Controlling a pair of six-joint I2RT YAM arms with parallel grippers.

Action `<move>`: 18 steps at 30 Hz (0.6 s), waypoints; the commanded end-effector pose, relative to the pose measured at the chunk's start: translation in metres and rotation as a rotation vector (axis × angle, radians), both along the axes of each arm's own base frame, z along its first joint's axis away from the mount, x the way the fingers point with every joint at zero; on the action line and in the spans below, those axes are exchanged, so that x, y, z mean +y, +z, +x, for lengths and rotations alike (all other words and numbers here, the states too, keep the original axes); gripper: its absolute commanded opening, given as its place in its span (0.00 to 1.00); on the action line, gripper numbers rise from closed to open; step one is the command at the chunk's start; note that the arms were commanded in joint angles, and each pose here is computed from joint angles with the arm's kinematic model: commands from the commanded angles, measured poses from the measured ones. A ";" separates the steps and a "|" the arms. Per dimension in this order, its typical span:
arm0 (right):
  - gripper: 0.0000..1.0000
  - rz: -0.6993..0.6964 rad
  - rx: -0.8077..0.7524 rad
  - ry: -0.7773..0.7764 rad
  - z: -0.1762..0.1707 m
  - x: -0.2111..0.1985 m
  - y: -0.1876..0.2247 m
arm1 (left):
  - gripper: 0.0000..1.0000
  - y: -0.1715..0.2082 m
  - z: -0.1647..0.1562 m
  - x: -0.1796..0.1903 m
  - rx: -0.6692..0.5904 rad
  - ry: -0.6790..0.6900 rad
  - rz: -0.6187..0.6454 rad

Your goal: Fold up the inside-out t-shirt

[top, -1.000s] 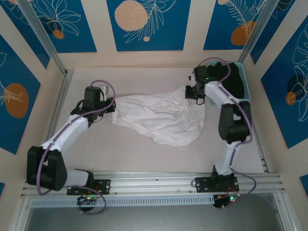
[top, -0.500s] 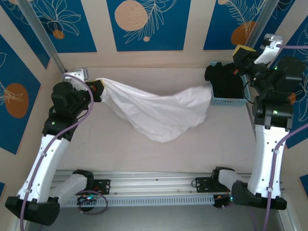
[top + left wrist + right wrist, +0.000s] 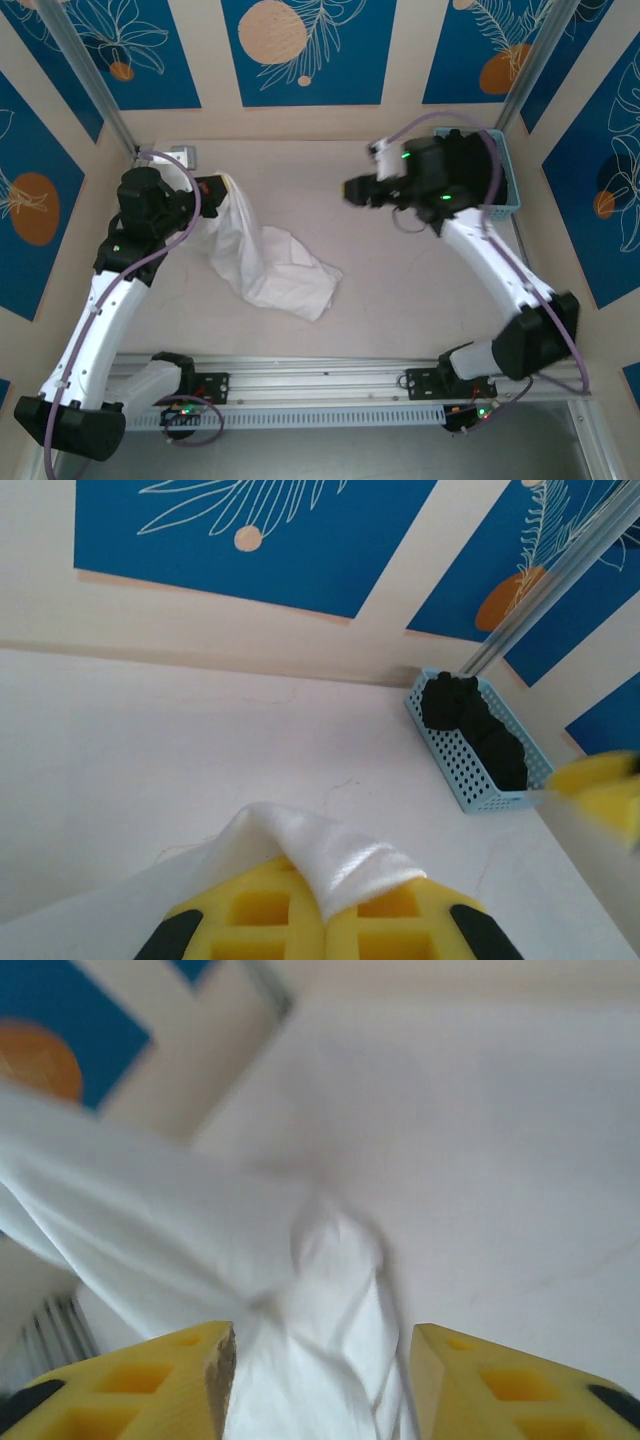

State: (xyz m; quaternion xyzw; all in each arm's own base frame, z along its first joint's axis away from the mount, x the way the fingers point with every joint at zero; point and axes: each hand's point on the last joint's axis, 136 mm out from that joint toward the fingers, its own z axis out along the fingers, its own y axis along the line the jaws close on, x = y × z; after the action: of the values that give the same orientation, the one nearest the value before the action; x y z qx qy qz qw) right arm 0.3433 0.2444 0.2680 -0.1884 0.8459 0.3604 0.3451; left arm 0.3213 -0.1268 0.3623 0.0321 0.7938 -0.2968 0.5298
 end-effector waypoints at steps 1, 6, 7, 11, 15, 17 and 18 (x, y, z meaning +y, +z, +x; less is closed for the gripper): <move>0.57 -0.129 0.028 0.078 -0.016 0.031 -0.055 | 0.00 0.018 -0.007 -0.001 -0.048 -0.023 0.009; 0.69 -0.288 0.313 0.013 -0.047 0.026 -0.155 | 0.00 0.016 -0.007 0.003 -0.050 0.003 0.020; 0.70 -0.306 0.355 0.025 -0.059 0.028 -0.169 | 0.00 0.014 -0.007 0.003 -0.046 0.005 0.023; 0.70 -0.344 0.484 0.054 -0.102 0.035 -0.203 | 0.00 0.009 -0.004 0.005 -0.036 0.015 0.029; 0.66 -0.384 0.539 0.048 -0.125 0.035 -0.220 | 0.00 0.007 -0.002 0.004 -0.033 0.015 0.023; 0.55 -0.387 0.554 0.052 -0.129 0.038 -0.225 | 0.00 0.006 -0.001 0.004 -0.032 0.016 0.020; 0.46 -0.391 0.552 0.055 -0.130 0.040 -0.225 | 0.00 0.005 -0.001 0.004 -0.030 0.016 0.019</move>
State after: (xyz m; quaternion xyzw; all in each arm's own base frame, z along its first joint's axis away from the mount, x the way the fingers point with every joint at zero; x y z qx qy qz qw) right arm 0.2167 0.2844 0.0502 -0.1910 0.9484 0.2448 0.0634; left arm 0.3209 -0.1247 0.3596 0.0330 0.7976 -0.2878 0.5291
